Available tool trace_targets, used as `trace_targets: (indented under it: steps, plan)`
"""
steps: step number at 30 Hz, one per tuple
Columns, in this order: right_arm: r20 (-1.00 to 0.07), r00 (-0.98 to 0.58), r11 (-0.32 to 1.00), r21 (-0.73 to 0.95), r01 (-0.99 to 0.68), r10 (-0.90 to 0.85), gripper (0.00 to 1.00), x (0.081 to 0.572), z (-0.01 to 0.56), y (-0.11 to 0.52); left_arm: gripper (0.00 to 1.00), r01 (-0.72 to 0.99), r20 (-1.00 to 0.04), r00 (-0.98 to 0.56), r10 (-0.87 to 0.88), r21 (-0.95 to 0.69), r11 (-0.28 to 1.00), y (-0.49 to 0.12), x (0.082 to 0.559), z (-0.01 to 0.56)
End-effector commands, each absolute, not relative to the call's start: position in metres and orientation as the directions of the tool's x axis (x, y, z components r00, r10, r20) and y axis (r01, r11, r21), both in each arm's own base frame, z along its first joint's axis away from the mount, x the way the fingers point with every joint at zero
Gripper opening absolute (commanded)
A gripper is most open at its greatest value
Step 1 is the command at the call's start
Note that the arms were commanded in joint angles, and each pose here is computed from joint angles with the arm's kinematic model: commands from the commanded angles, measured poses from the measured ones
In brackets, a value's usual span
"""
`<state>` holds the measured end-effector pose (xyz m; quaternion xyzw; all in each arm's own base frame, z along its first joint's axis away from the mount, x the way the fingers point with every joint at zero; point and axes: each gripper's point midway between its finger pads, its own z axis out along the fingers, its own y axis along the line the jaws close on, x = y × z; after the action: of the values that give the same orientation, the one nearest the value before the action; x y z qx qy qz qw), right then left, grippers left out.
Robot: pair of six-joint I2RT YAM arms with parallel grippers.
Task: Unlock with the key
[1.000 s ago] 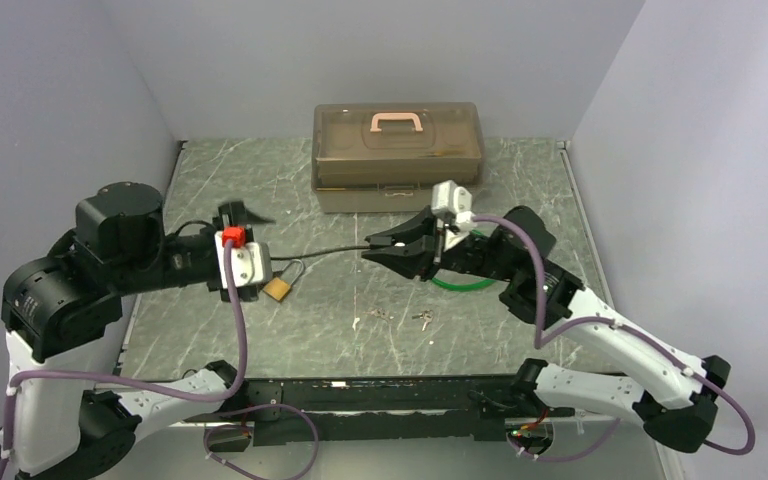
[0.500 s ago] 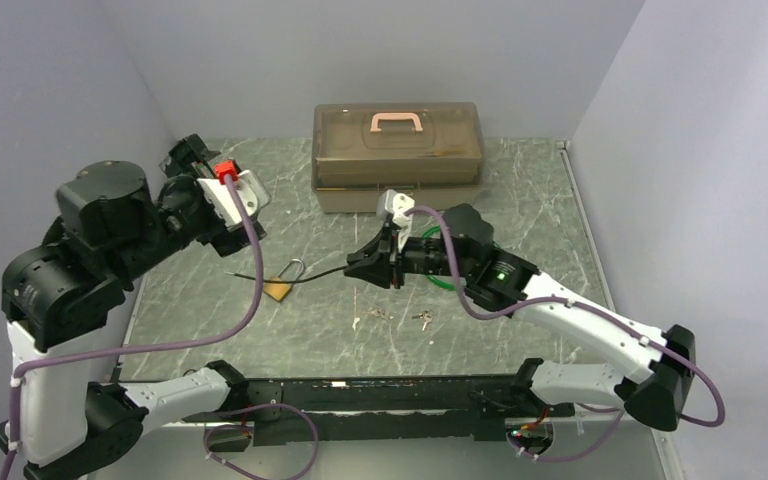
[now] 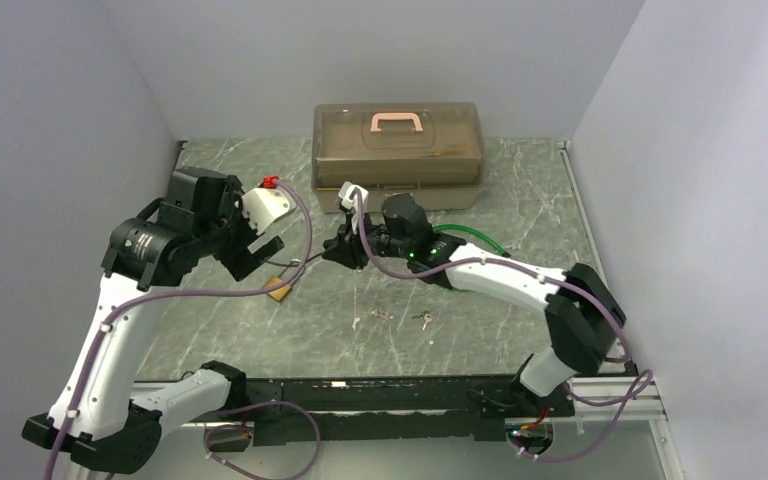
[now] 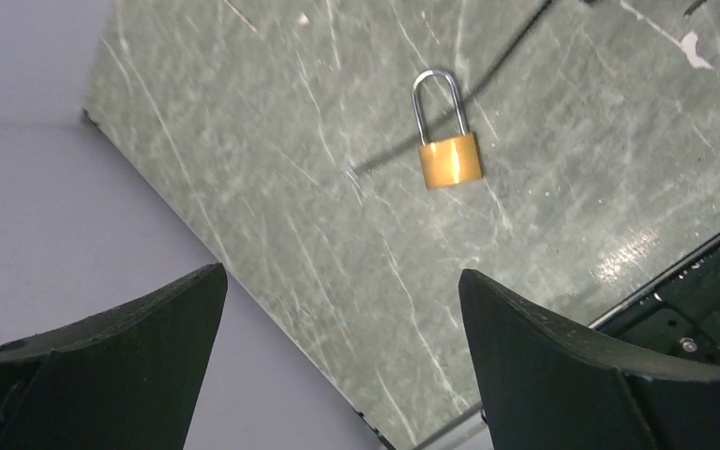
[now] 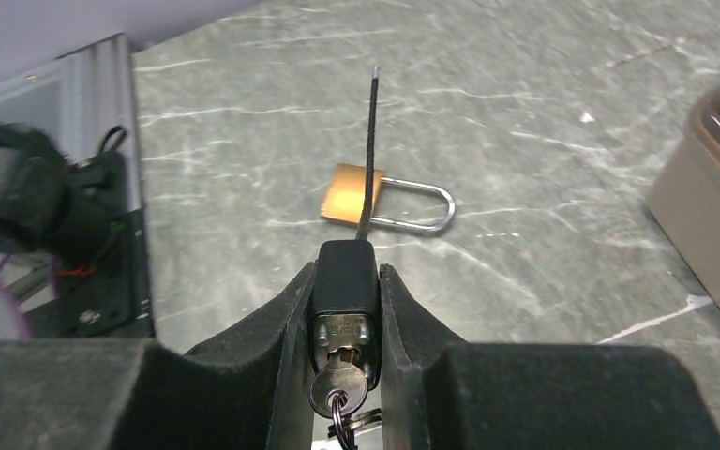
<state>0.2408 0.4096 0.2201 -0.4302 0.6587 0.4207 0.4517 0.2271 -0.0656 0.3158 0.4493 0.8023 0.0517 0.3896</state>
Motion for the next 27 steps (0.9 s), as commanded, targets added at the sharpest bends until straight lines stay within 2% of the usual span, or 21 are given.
trace_targets:
  steps: [1, 9, 13, 16, 20, 24, 27]
  plan:
    - [-0.992, -0.123, 0.331, 0.102, -0.938, -0.042, 0.00, 0.287, 0.255, 0.428, 0.99, 0.661, -0.634, -0.291, 0.716, 0.408, 0.630, -0.060, 0.225, 0.312]
    - [-0.978, -0.145, 0.358, 0.084, -0.930, -0.149, 0.00, 0.319, 0.182, 0.453, 0.99, 0.644, -0.655, -0.361, 0.664, 0.341, 0.685, -0.051, 0.230, 0.282]
    - [-0.973, -0.094, 0.415, -0.003, -0.910, -0.213, 0.00, 0.338, 0.152, 0.450, 0.99, 0.609, -0.677, -0.378, 0.631, 0.331, 0.720, -0.045, 0.233, 0.286]
    - [-0.957, -0.046, 0.451, -0.093, -0.888, -0.287, 0.01, 0.348, 0.135, 0.443, 0.99, 0.595, -0.682, -0.382, 0.623, 0.335, 0.731, -0.042, 0.232, 0.292]
    - [-0.918, 0.026, 0.477, -0.229, -0.849, -0.395, 0.12, 0.356, 0.114, 0.434, 1.00, 0.576, -0.685, -0.385, 0.618, 0.344, 0.741, -0.039, 0.231, 0.296]
    - [-0.848, 0.133, 0.484, -0.414, -0.771, -0.514, 0.10, 0.359, 0.099, 0.427, 0.99, 0.561, -0.703, -0.380, 0.601, 0.341, 0.754, -0.039, 0.231, 0.301]
    - [-0.780, 0.197, 0.466, -0.533, -0.706, -0.593, 0.16, 0.360, 0.087, 0.426, 0.99, 0.552, -0.714, -0.379, 0.589, 0.336, 0.763, -0.040, 0.231, 0.304]
